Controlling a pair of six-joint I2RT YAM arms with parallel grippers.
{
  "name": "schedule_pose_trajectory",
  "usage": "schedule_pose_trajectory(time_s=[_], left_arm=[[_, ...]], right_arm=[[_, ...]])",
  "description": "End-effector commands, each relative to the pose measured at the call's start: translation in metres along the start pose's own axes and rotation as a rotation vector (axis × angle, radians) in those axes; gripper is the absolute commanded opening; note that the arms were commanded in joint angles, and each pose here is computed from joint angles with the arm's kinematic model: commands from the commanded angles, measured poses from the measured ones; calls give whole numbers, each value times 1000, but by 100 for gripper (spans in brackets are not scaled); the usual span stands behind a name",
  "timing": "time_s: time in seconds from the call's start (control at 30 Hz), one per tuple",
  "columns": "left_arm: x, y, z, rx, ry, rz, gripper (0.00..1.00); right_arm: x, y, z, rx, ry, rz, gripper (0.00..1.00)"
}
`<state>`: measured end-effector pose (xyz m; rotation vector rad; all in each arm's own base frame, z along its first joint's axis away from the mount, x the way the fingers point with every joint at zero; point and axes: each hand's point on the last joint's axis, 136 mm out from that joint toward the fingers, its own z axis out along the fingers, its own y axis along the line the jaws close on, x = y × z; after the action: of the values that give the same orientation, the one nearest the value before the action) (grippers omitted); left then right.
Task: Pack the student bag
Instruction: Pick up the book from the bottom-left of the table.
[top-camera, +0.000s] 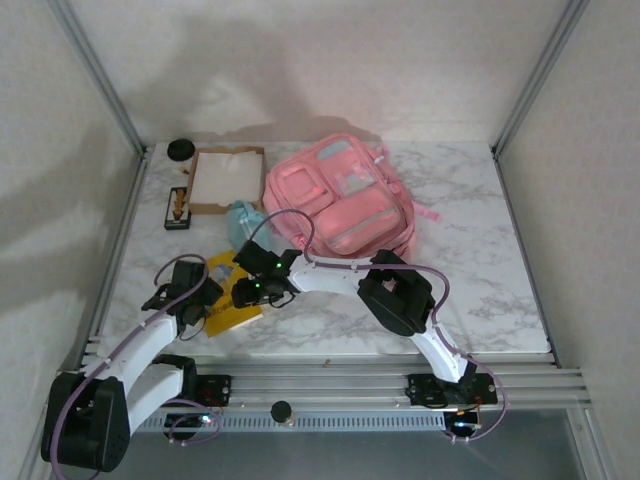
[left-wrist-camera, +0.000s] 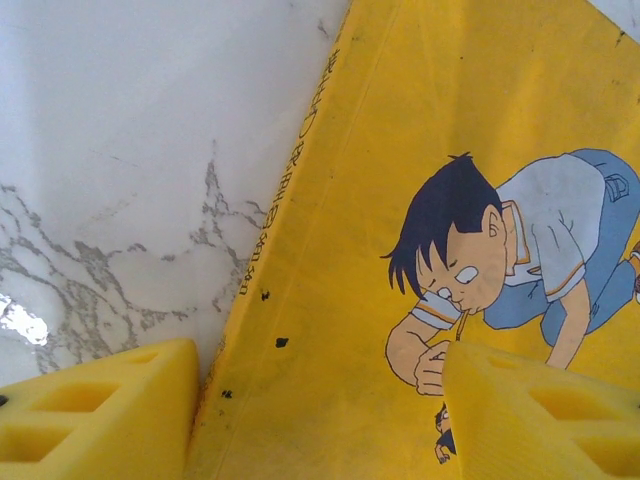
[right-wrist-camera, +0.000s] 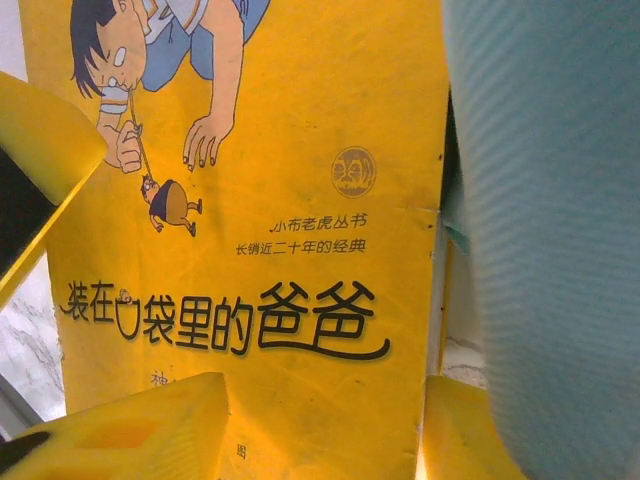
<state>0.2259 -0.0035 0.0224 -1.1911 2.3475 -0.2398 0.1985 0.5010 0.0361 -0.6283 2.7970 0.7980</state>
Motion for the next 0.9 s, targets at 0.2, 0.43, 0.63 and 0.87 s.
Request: schedule_pose_trajectory(time_s=[0.2,0.43,0.63,0.87], left_arm=[[18,-29,-1,157,88,-4,64],[15,-24,-1,130,68,3,64],[10,-22,-3,111,49,7,64],[-17,-33,-29,110,-37,20,74]], right_arm=[[-8,35,-28,-99,-33,-18,40],[-9,35,-40,-94,-53,-20,25],[-10,45,-49,-129,-59,-31,9],[-23,83,-89,-275,-125,-79,1]])
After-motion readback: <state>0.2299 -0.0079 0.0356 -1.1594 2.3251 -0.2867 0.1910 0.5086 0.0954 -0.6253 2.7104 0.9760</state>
